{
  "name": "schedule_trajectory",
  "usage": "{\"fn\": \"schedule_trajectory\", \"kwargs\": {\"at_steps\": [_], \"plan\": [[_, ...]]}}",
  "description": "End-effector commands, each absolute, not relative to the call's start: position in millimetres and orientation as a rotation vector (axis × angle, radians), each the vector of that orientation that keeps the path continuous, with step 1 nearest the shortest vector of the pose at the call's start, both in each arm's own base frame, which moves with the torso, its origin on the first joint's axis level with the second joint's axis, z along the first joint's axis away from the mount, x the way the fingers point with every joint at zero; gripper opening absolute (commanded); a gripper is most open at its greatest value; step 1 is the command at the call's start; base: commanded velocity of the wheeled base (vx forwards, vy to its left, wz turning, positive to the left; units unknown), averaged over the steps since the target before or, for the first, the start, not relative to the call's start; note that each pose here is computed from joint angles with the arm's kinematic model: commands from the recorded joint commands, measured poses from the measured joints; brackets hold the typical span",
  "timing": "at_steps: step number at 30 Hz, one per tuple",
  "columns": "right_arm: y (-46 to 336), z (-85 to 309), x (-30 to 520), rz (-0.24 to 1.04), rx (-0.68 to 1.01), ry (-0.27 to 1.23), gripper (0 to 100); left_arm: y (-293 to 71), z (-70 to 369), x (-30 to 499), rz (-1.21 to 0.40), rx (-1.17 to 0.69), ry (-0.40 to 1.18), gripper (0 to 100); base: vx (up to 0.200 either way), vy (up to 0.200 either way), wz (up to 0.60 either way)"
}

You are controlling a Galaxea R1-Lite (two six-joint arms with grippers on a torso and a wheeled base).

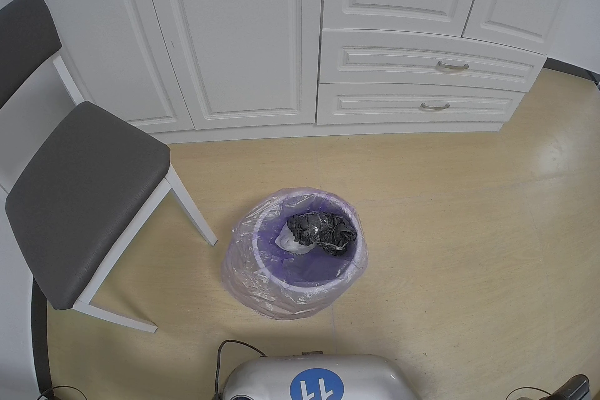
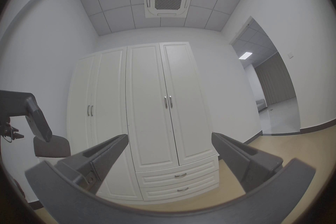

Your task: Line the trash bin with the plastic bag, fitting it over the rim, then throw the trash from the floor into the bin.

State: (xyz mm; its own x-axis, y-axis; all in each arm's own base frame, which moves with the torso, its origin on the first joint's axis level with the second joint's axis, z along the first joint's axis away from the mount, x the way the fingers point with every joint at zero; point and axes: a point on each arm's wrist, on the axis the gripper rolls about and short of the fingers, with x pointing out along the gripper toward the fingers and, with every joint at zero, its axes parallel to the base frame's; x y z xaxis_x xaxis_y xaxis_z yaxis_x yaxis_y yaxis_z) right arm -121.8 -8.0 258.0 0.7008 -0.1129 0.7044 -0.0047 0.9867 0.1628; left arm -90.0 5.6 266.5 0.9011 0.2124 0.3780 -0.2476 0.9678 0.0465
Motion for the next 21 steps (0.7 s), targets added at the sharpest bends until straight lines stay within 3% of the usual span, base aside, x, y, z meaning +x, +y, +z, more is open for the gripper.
{"fn": "schedule_trajectory", "kwargs": {"at_steps": [1, 10, 21], "plan": [[-4, 244, -133, -0.074, 0.147, -0.836, 100, 5, 258, -104, 0.244, 0.095, -0.405, 100, 0.000, 0.000, 0.00], [-4, 232, -124, -0.095, 0.153, -0.800, 100, 12, 239, -123, 0.187, 0.081, -0.393, 100, 0.000, 0.000, 0.00], [-3, 229, -120, -0.109, 0.104, -0.778, 100, 5, 208, -116, 0.226, 0.080, -0.357, 100, 0.000, 0.000, 0.00]]}}
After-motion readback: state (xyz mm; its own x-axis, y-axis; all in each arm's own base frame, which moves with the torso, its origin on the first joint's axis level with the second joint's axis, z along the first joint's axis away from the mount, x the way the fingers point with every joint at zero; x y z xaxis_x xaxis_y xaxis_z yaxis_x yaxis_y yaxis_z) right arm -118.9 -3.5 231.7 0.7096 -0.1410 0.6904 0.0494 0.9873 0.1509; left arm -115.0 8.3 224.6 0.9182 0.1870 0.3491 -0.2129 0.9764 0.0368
